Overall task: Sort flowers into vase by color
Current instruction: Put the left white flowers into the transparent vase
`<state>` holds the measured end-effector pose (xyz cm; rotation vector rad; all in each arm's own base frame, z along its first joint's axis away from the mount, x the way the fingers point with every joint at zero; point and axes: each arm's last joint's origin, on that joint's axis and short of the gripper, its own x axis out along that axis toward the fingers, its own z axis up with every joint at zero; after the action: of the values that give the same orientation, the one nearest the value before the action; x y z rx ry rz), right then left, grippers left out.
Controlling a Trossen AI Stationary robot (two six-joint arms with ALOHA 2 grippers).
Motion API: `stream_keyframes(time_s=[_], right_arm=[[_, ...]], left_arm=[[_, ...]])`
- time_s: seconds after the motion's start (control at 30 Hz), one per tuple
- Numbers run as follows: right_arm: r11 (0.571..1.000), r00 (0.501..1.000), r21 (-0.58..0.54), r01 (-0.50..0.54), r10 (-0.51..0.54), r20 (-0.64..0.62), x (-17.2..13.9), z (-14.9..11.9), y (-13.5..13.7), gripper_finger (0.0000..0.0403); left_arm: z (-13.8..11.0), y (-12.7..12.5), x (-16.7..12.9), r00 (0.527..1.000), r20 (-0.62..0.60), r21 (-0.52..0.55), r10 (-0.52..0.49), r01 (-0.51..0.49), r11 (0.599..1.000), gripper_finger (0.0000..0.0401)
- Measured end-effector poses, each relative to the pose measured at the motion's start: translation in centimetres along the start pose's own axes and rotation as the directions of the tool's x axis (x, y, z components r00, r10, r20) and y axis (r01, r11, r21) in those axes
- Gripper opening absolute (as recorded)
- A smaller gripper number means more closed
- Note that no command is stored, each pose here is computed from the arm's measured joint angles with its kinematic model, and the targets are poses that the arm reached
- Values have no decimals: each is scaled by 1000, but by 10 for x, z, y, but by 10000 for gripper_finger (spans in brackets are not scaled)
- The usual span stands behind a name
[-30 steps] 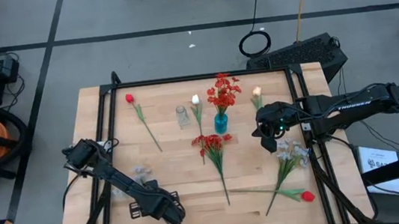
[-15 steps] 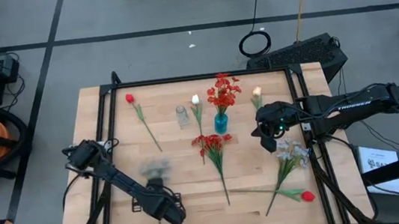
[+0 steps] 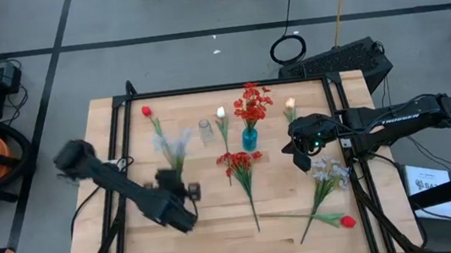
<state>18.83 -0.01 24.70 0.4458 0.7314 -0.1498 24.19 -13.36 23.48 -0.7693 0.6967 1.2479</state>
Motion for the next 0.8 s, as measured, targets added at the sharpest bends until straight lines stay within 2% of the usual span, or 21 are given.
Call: stream_keyframes(time_s=[0.1,0.2,0.33,0.43,0.6,0.8], right_arm=[[1000,1000,7,-3,3,7,0,1,0,2],[1000,1000,7,-4,4,8,0,1,0,2],[1000,1000,7,-3,3,8,0,1,0,2],[1000,1000,7,-3,3,8,0,1,0,2],[998,1000,55,-1,-1,25,0,2,1,2],[992,994,115,53,-64,88,0,6,0,2]], left_arm=[[35,18,-24,984,138,35,-110,106,994,9],[65,36,-40,944,258,115,-204,180,977,9],[101,53,-56,831,458,282,-316,202,938,8],[124,63,-60,778,548,260,-307,191,947,8],[149,77,-60,698,675,245,-240,95,965,8],[161,85,-62,693,688,258,-215,43,965,8]])
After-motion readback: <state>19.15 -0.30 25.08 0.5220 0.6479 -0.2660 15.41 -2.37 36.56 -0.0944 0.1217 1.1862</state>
